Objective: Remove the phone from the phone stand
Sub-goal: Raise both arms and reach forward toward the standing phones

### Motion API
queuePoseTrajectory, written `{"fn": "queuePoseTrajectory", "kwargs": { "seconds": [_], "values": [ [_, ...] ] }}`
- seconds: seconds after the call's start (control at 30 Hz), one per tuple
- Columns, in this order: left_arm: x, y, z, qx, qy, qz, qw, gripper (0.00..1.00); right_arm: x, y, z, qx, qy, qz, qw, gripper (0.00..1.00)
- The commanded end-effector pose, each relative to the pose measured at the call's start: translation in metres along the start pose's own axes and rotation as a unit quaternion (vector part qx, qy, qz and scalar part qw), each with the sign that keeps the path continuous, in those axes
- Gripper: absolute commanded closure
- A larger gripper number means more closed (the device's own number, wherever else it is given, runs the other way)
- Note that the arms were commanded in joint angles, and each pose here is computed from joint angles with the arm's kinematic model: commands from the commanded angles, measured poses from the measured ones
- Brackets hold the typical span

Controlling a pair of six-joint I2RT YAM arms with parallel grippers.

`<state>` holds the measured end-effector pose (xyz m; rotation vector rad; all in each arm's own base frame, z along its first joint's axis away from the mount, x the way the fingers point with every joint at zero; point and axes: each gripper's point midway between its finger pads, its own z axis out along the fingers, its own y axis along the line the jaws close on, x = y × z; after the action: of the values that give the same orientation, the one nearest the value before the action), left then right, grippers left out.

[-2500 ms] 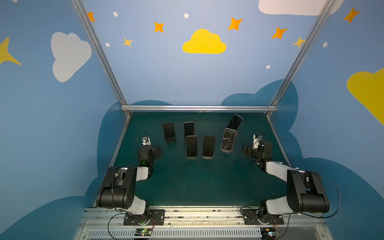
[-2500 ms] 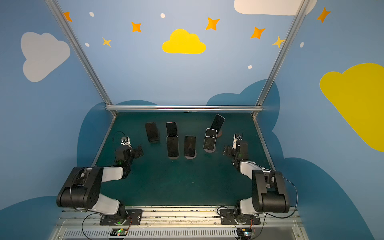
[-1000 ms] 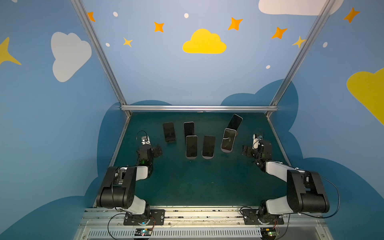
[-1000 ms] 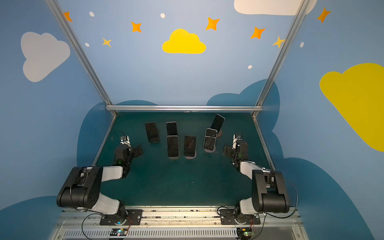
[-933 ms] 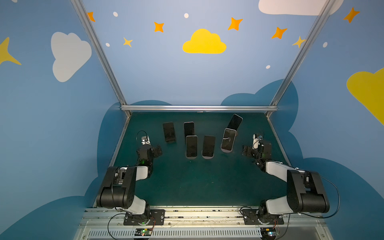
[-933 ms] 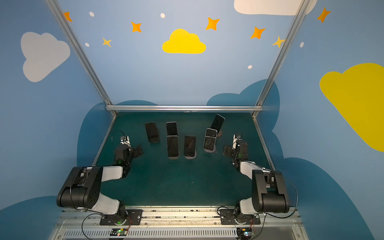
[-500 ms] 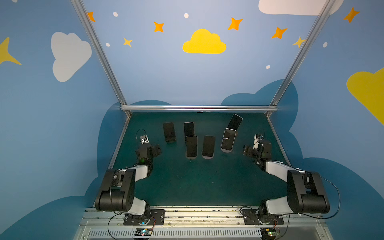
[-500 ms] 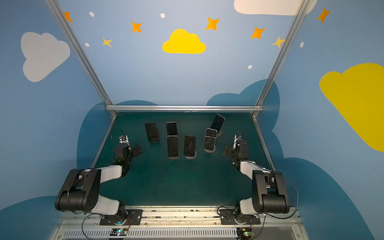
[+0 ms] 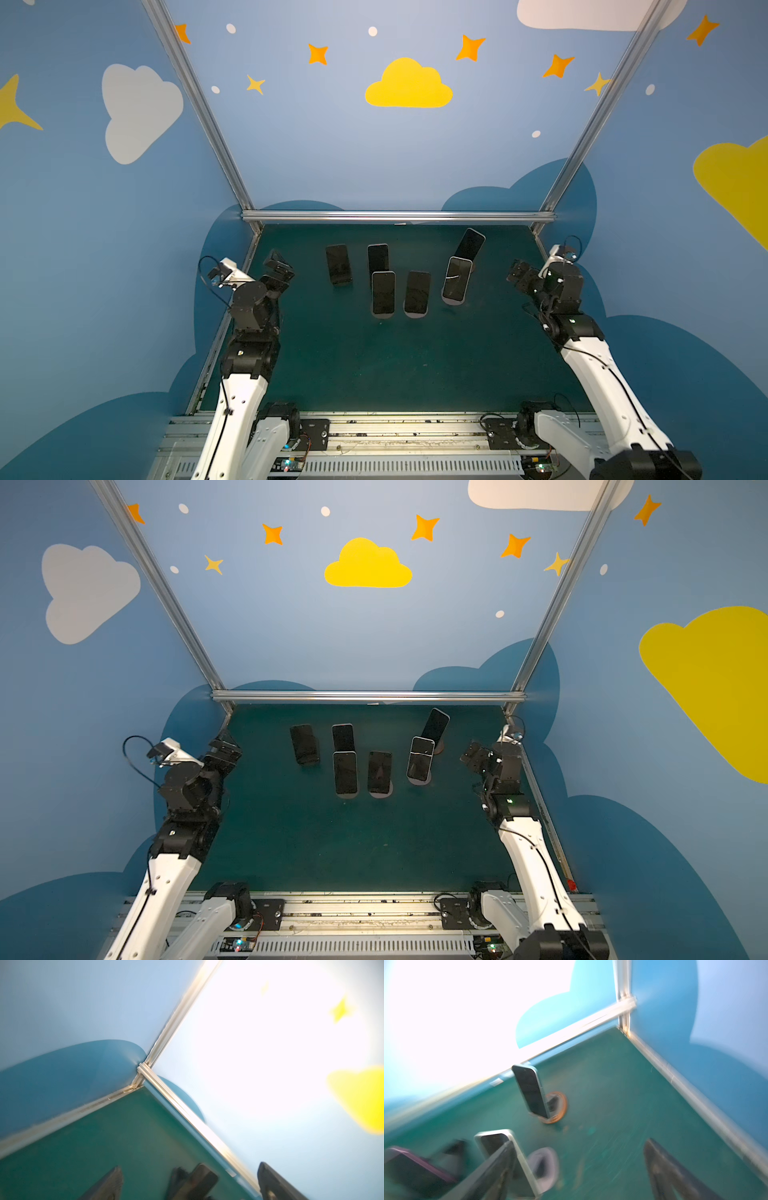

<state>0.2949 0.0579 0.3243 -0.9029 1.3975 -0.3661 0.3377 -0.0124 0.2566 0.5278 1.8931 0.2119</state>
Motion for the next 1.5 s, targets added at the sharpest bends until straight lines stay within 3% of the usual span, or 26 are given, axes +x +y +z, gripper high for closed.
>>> {"fn": "queuePoseTrajectory", "kwargs": {
  "seconds": [0.0,0.07,0.2,0.3,0.4,0.5,0.6,0.67,0.77,1.0,1.17,1.47],
  "values": [
    [0.021,0.026,-0.004,-0.023,0.031,-0.134,0.990,0.00,0.037,-0.003,-0.014,-0.039,0.061,0.087,0.994,0.12],
    [0.020,0.016,-0.002,-0.022,0.048,-0.154,0.987,0.00,0.037,0.008,-0.026,-0.063,0.078,0.068,0.993,0.15],
    [0.028,-0.034,0.012,0.047,0.122,-0.142,0.981,0.00,0.040,0.034,-0.046,-0.126,0.111,0.033,0.985,0.12],
    [0.044,-0.077,0.023,0.090,0.195,-0.114,0.970,0.00,0.049,0.051,-0.056,-0.153,0.143,0.011,0.978,0.11],
    [0.072,-0.122,0.028,0.128,0.252,-0.047,0.958,0.00,0.062,0.062,-0.058,-0.148,0.158,0.002,0.976,0.11],
    [0.109,-0.151,0.025,0.150,0.314,0.011,0.937,0.00,0.079,0.077,-0.058,-0.148,0.175,-0.006,0.973,0.11],
    [0.141,-0.161,0.015,0.173,0.385,0.017,0.906,0.00,0.086,0.093,-0.060,-0.140,0.179,-0.034,0.973,0.11],
    [0.154,-0.159,0.006,0.178,0.401,0.033,0.898,0.00,0.086,0.106,-0.065,-0.143,0.172,-0.053,0.973,0.11],
    [0.161,-0.145,0.000,0.165,0.401,0.046,0.900,0.00,0.090,0.125,-0.068,-0.148,0.159,-0.075,0.973,0.11],
    [0.154,-0.121,0.002,0.128,0.360,0.019,0.924,0.00,0.117,0.173,-0.061,-0.154,0.152,-0.127,0.968,0.11],
    [0.161,-0.115,0.004,0.115,0.366,0.012,0.924,0.00,0.133,0.208,-0.051,-0.173,0.164,-0.138,0.961,0.10],
    [0.164,-0.112,0.004,0.109,0.373,0.010,0.921,0.00,0.146,0.233,-0.032,-0.157,0.168,-0.144,0.962,0.07]
  ]
}}
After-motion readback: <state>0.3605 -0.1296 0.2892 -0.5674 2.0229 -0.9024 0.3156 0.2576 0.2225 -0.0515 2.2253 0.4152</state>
